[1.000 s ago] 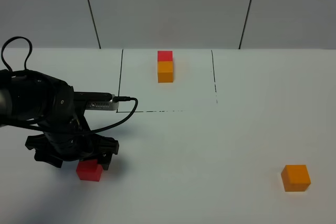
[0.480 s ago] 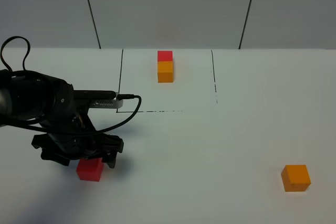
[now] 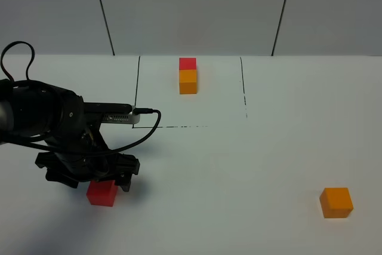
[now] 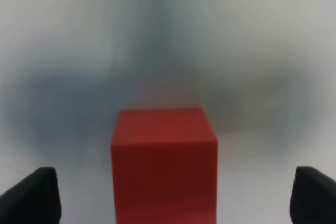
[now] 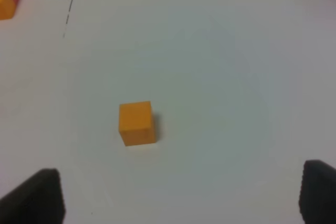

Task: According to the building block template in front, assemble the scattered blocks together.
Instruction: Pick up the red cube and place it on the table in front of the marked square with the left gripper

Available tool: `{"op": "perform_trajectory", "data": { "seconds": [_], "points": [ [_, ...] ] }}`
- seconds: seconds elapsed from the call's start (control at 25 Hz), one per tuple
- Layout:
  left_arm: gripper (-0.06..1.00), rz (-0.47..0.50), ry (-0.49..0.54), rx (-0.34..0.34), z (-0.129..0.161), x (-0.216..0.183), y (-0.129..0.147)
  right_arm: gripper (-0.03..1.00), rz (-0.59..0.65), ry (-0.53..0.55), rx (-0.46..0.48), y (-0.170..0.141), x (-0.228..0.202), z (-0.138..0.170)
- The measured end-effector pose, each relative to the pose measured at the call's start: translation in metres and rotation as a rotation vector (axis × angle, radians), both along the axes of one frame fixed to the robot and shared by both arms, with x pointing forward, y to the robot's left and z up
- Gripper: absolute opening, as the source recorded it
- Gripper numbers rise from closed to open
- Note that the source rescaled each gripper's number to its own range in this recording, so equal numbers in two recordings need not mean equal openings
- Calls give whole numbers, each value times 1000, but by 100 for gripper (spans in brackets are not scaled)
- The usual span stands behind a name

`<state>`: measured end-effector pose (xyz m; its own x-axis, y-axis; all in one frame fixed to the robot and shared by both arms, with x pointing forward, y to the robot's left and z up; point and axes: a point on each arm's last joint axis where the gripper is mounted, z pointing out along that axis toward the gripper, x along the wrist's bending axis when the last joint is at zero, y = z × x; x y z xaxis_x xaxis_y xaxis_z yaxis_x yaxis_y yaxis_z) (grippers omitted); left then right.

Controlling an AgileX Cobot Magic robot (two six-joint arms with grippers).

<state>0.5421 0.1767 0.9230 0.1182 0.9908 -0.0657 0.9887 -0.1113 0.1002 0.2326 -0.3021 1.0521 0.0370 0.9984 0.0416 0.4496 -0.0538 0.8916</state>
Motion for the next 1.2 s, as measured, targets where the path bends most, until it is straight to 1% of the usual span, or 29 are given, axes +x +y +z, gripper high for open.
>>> {"op": "perform_trajectory", "data": {
  "seconds": [0.44,0.6,0.72,0.92,1.2],
  "points": [
    [92,-1,-4,2,-1,1,0,79,0,0,0,0,0,0],
    [92,0,42,22,-18,2,0,79,0,0,0,0,0,0],
    [92,20,68,31,-30,2,0,79,0,0,0,0,0,0],
    [90,48,45,21,-36,6,-2,79,0,0,0,0,0,0],
    [87,67,62,32,-42,7,-2,79,0,0,0,0,0,0]
  ]
}}
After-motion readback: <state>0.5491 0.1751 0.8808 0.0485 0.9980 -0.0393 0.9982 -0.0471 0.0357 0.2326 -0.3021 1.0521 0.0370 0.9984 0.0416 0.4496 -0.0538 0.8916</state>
